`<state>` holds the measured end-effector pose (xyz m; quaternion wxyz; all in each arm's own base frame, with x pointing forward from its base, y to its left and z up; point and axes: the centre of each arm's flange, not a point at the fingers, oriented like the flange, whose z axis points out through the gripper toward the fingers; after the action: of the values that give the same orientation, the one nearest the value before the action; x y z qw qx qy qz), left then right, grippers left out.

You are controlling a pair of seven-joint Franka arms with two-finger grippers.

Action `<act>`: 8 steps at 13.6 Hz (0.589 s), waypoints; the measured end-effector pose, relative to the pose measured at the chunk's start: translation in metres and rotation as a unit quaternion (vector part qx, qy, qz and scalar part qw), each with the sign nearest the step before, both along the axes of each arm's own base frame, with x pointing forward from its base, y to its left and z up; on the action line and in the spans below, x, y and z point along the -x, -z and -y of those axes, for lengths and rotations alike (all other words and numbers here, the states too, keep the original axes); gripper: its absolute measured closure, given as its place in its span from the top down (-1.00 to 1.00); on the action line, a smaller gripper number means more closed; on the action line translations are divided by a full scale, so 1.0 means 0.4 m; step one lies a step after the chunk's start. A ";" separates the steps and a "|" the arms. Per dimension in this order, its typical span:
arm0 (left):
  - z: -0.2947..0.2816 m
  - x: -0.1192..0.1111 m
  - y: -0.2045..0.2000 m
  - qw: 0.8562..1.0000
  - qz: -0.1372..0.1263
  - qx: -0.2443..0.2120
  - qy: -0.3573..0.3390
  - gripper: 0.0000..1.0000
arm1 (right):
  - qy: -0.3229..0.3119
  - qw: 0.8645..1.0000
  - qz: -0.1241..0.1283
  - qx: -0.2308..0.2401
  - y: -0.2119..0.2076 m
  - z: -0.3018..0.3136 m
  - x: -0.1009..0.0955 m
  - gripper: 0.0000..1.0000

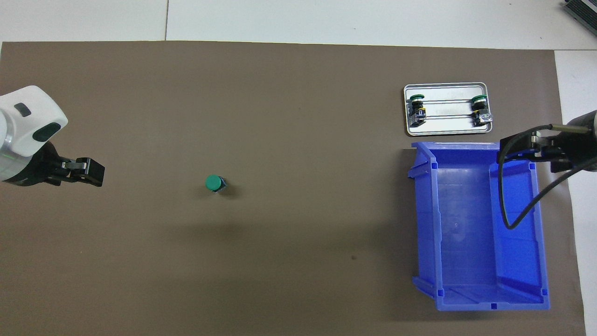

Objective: Place and press button with both arms

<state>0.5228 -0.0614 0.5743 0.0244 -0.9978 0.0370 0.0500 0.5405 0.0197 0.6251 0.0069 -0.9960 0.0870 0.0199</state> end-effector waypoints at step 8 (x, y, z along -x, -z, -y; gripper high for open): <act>-0.041 0.001 0.019 0.999 0.014 0.042 -0.030 0.55 | -0.044 0.999 0.004 -0.009 0.005 -0.075 0.003 1.00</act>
<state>0.5222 -0.0451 0.5668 -0.0181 -0.9992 0.0086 0.0348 0.5395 0.0496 0.6231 0.0156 -0.9988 0.0433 0.0171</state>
